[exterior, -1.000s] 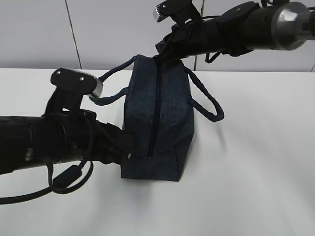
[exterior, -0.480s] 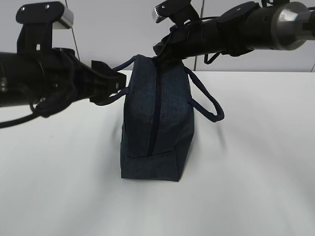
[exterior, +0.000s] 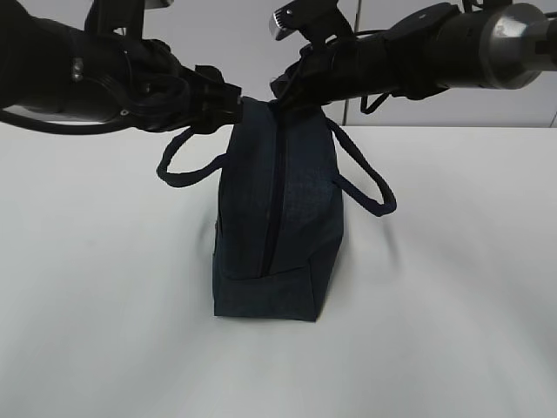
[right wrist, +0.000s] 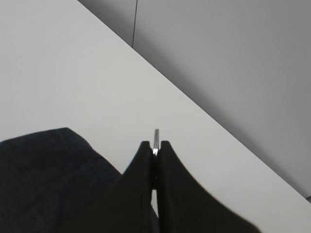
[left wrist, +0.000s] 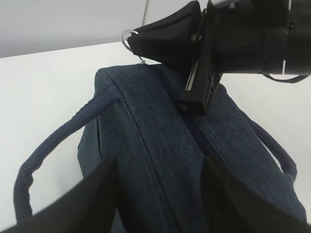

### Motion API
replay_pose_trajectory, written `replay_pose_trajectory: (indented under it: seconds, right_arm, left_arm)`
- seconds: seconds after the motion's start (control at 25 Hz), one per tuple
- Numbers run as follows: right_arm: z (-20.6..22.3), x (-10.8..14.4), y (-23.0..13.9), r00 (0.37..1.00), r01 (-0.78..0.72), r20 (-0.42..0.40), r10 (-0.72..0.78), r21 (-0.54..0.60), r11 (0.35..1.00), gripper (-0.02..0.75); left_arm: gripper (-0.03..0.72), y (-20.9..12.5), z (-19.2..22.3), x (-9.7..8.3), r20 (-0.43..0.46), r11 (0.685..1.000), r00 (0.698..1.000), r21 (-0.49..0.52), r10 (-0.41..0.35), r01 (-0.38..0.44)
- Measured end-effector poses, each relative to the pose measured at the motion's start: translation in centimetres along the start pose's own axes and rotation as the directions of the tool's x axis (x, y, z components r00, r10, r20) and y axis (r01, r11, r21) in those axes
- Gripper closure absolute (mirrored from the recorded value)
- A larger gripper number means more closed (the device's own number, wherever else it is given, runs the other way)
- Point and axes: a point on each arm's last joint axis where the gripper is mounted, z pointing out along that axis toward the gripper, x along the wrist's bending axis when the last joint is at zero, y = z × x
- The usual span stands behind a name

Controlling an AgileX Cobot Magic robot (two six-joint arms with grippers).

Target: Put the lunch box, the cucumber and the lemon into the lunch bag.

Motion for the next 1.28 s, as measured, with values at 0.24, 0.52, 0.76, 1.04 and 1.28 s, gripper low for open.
replay_pose_trajectory:
  seconds: [0.24, 0.52, 0.76, 1.04, 1.28]
  right_arm:
    - [0.0, 0.0, 0.0, 1.0, -0.005, 0.0, 0.005, -0.002, 1.0, 0.738]
    - [0.0, 0.0, 0.0, 1.0, -0.007, -0.002, 0.007, -0.002, 1.0, 0.738]
    - [0.0, 0.0, 0.0, 1.0, -0.017, -0.002, 0.017, -0.005, 1.0, 0.738]
    - [0.0, 0.1, 0.2, 0.995, -0.097, -0.018, 0.096, -0.015, 0.995, 0.738]
    - [0.0, 0.1, 0.3, 0.971, -0.237, -0.026, 0.236, -0.033, 0.971, 0.738]
  left_arm:
    - [0.307, -0.8, 1.6, 0.2, -0.008, 0.998, 0.999, 0.039, -0.05, 0.05]
    - [0.307, -2.1, 3.5, 0.6, -0.024, 0.989, 0.992, 0.073, -0.127, 0.128]
    - [0.445, -2.5, 4.1, 0.8, -0.03, 0.986, 0.989, 0.079, -0.148, 0.15]
    - [0.684, -2.6, 4.1, 0.8, -0.032, 0.989, 0.992, 0.084, -0.119, 0.121]
    - [0.688, -2.7, 4.1, 0.8, -0.033, 0.993, 0.998, 0.102, -0.063, 0.066]
